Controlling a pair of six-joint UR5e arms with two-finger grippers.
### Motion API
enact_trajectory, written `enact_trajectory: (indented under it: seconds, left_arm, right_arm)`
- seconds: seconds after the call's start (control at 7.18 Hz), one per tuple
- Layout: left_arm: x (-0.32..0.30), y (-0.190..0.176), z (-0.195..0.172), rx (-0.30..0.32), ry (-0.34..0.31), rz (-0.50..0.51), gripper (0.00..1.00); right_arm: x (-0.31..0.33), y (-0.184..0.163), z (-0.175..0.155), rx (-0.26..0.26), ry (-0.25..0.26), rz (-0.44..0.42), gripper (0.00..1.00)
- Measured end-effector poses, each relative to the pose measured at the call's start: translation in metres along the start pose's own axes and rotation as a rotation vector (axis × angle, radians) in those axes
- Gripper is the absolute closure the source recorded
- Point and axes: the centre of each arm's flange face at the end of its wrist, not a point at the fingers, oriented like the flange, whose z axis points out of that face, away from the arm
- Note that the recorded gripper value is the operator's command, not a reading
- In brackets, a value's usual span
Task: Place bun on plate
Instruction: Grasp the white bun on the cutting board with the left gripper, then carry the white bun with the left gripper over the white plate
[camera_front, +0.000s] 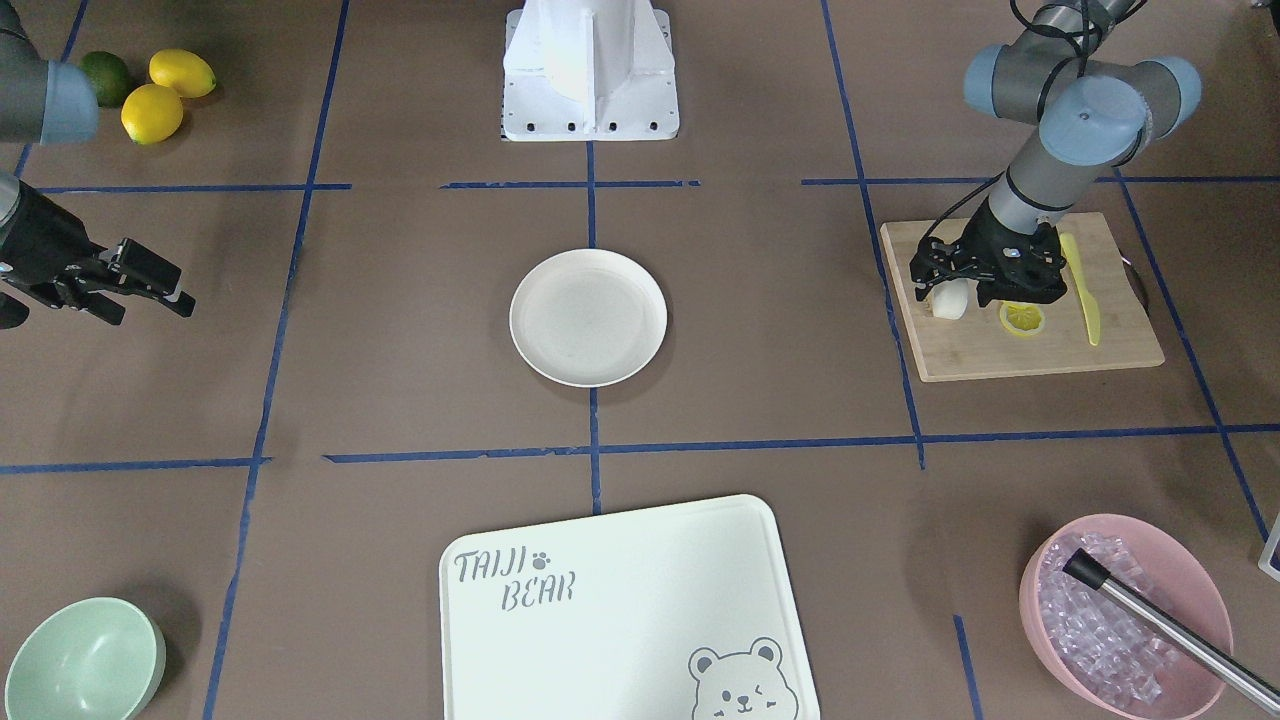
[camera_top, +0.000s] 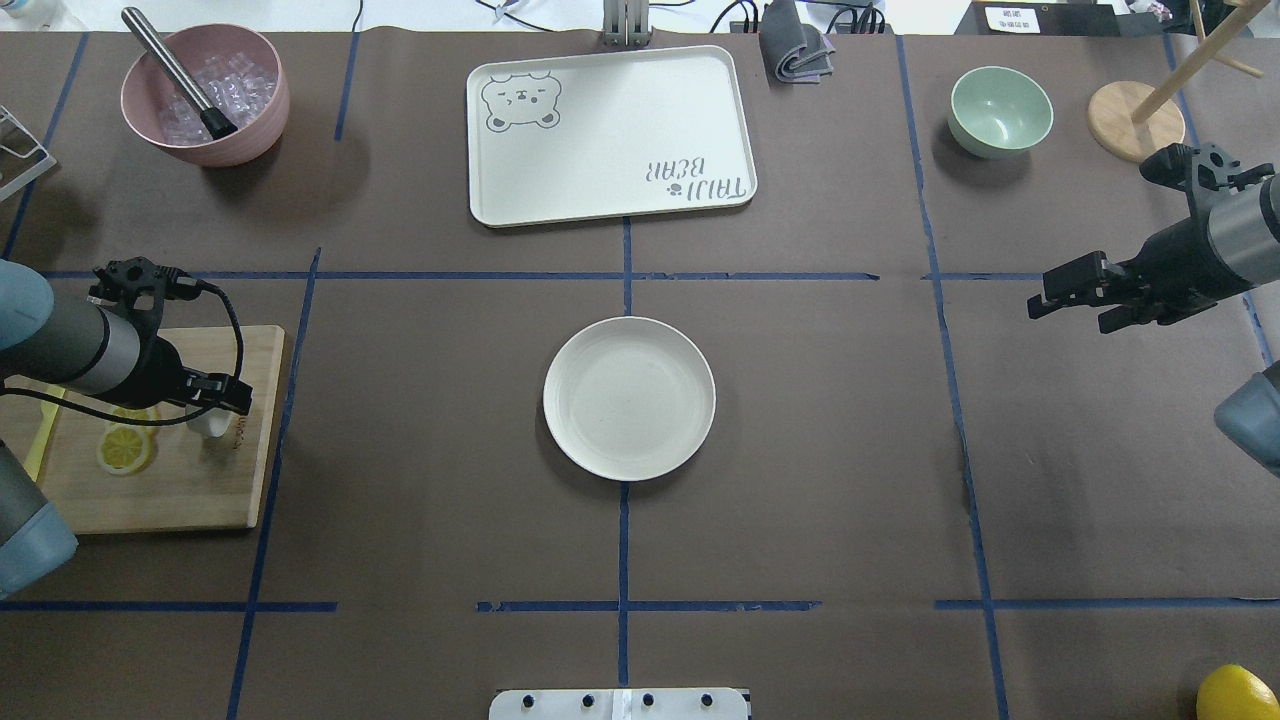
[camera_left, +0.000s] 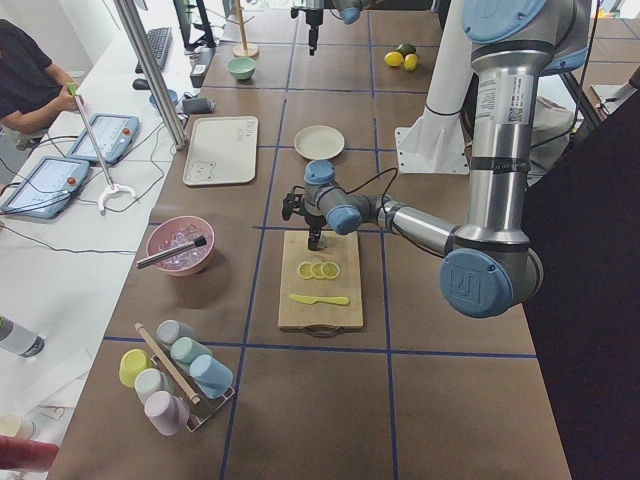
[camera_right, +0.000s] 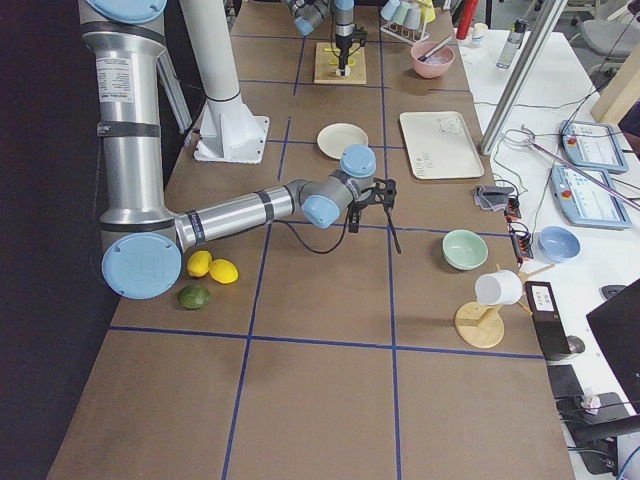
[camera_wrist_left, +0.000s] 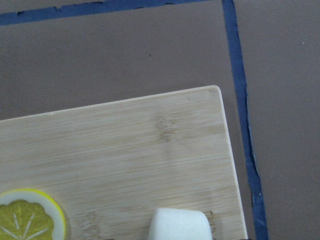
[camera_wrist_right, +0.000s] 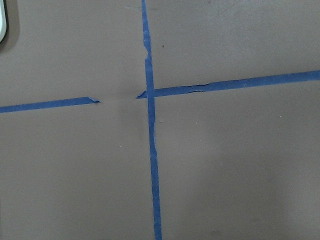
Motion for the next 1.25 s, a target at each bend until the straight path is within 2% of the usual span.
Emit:
enact_trajectory:
  seconds: [0.7,0.97,1.25]
  left_arm:
    - [0.002,0.0,-0.002,0.003,0.004,0.001,0.66]
    - [0.009,-0.001,-0.009,0.015,0.02,0.006,0.69]
    - [0.043,-0.008,-0.04,0.058,0.088,-0.011,0.69]
  right_arm:
    - [-0.002,0.001,0.002,-0.005,-0.001,-0.004,0.0]
    - [-0.003,0.0,0.002,-0.005,-0.003,-0.006,0.0]
    - [-0.004,0.001,0.002,-0.006,-0.005,-0.008,0.0]
